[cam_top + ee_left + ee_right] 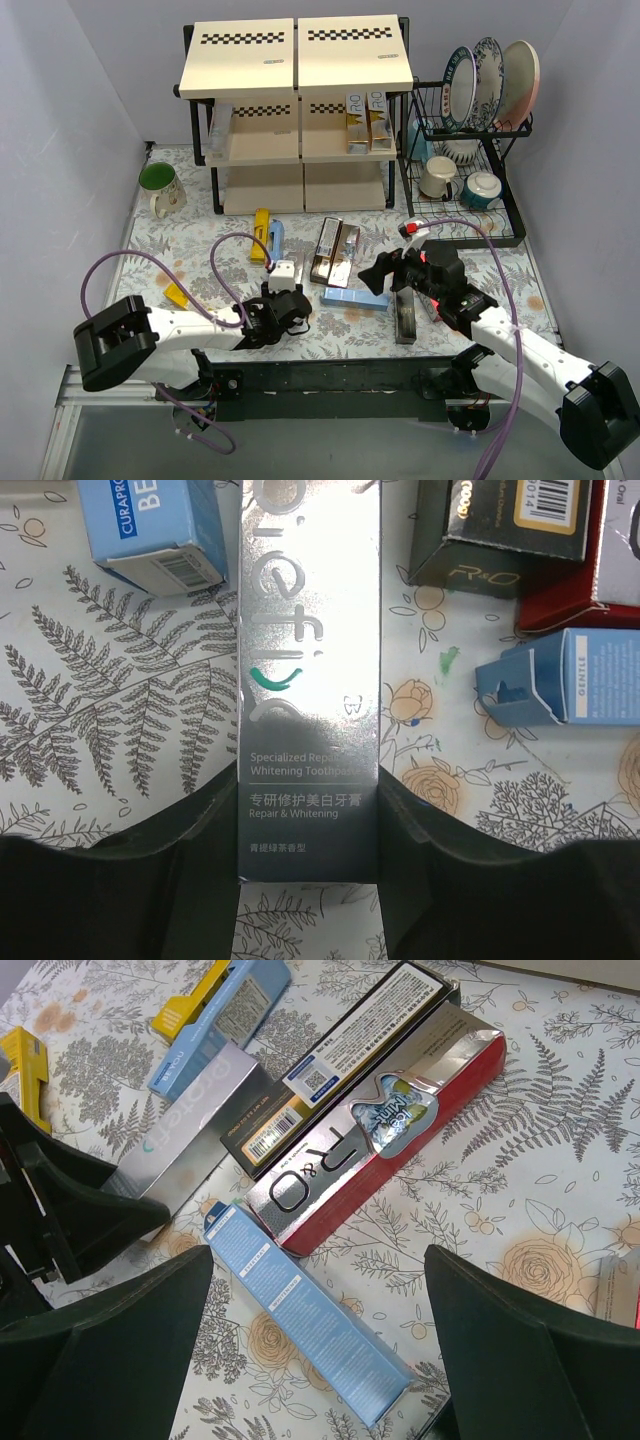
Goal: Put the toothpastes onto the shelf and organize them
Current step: Pick up the toothpaste from the center of the board, then place the toothpaste on the shelf, then pick up the toothpaste from the center of the board.
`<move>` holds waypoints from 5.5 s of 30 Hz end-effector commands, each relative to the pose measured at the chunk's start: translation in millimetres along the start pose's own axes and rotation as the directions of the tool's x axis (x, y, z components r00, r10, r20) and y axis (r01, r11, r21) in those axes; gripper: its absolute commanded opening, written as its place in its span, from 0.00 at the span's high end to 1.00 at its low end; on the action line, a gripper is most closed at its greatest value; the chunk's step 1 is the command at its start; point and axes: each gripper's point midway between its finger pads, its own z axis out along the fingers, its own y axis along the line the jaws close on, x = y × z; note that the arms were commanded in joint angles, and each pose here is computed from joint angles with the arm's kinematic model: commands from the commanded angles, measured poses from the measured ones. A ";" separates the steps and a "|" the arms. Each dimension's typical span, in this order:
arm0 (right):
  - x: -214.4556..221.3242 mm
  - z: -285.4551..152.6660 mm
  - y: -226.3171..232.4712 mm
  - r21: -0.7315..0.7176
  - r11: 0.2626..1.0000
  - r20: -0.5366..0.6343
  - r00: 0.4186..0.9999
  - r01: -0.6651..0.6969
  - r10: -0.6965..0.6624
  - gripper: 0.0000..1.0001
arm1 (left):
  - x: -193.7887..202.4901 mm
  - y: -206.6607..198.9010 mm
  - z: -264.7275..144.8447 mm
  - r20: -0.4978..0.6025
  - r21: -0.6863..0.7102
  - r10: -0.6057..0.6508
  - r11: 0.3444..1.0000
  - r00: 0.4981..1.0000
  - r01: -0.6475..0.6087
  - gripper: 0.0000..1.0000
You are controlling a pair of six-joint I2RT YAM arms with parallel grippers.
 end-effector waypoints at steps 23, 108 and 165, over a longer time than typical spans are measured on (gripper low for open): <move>-52.4 -20.0 15.5 -0.013 0.997 0.137 0.987 0.082 -0.080 0.05 | -299.9 1.5 -80.7 0.306 0.027 0.033 0.999 0.951 -0.044 0.87; -28.3 -29.5 8.9 -0.009 0.997 0.141 0.987 0.076 -0.074 0.05 | -400.4 116.2 33.6 0.452 -0.166 0.047 0.986 0.891 0.032 0.62; 67.9 -2.1 11.9 -0.084 0.996 -0.477 0.876 0.029 -0.066 0.07 | -192.8 68.4 -44.7 0.183 0.311 -0.258 0.930 0.949 0.193 0.02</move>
